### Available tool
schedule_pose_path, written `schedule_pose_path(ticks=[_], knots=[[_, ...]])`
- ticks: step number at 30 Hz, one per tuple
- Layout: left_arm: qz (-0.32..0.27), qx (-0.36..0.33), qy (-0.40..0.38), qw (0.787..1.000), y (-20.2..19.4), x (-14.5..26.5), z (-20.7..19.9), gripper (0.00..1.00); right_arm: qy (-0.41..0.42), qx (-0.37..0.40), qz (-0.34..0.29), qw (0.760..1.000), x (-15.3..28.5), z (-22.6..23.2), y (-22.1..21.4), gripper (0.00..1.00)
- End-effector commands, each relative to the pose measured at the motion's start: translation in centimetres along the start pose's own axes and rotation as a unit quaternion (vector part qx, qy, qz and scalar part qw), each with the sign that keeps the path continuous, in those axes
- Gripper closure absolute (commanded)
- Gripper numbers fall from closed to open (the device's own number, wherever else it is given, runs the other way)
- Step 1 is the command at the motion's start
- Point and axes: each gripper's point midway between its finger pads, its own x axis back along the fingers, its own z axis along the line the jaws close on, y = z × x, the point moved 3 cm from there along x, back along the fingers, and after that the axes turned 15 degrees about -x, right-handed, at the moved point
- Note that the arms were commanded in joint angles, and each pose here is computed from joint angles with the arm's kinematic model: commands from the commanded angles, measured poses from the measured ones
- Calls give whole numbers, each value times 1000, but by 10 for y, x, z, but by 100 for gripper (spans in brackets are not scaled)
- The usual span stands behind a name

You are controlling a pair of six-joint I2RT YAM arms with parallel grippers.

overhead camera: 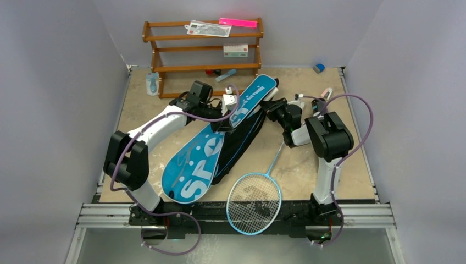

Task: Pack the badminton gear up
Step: Place the racket in the racket bag.

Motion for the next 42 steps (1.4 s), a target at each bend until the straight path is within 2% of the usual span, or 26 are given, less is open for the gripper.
schedule_pose_path(ticks=[1,4,9,15,16,18,19,20,22,26,30,34,37,40,42], knots=[[-1,-44,6,999,-1,-16,13,100,98,57,5,994,-6,45,-14,82],[22,-41,27,999,-11,-23,26,100,92,57,10,994,-7,39,-25,83],[19,-67,31,997,-7,-27,25,100,81,46,26,995,-15,28,-35,84],[30,-90,77,992,-4,-19,34,100,59,53,25,997,-16,20,-35,83],[36,-89,81,992,-6,-19,36,92,57,54,24,997,-15,20,-34,83],[47,-88,87,991,-7,-19,38,70,55,53,23,997,-15,20,-34,83],[53,-88,97,990,-6,-19,40,50,56,50,22,997,-15,20,-34,83],[61,-89,112,988,-4,-21,42,42,55,48,23,997,-15,19,-34,83],[78,-87,155,981,2,-22,51,35,57,47,25,997,-14,17,-36,83],[113,-47,235,964,13,-23,78,27,56,46,26,997,-15,14,-38,83],[159,14,323,933,20,-14,105,21,56,45,30,997,-15,12,-40,83],[185,7,334,924,21,-24,99,19,56,44,32,997,-15,11,-40,83],[231,34,382,894,17,-27,98,18,56,47,31,997,-14,13,-40,83],[256,32,361,896,22,-37,87,17,53,47,31,997,-14,13,-40,83],[244,27,348,905,28,-43,79,16,53,46,32,997,-14,13,-40,82]])
